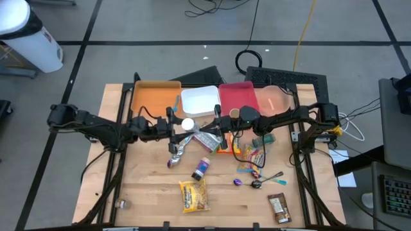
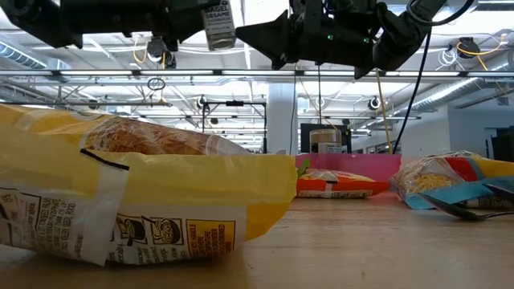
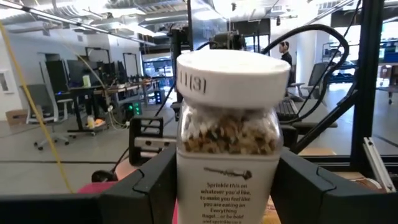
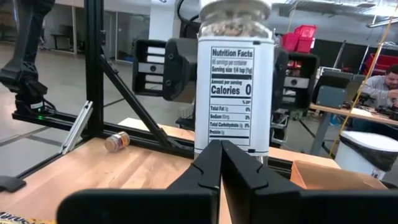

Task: Pick & Place Food Item
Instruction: Put the white seasoning bottle into the pink bin

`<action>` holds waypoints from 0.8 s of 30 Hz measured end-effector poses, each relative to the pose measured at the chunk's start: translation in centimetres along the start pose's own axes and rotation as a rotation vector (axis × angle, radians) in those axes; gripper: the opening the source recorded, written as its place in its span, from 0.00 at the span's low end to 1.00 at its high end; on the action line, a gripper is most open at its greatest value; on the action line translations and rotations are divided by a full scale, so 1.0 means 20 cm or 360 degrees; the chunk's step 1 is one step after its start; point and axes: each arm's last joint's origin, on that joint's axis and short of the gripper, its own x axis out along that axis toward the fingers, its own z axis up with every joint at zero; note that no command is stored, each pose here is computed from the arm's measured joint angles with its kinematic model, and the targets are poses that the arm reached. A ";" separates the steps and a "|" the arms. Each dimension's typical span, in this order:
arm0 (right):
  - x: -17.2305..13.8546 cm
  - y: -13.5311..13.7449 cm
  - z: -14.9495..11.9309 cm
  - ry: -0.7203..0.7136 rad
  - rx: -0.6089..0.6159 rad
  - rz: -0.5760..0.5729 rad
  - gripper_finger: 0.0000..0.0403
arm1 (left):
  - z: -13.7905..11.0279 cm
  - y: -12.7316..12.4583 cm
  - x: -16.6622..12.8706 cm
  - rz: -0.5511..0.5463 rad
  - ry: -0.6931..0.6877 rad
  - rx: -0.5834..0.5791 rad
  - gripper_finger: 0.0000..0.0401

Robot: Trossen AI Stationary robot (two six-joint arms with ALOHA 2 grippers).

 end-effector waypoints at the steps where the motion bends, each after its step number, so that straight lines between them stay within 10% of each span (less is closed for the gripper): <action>1: 0.00 0.00 0.00 0.0003 0.0001 0.0000 0.00 | 0.00 0.00 0.02 0.0001 0.0001 0.0007 0.52; 24: 0.00 0.00 -0.02 0.0045 -0.0062 0.0003 0.13 | -0.08 0.00 0.01 0.0051 0.0475 0.0038 0.52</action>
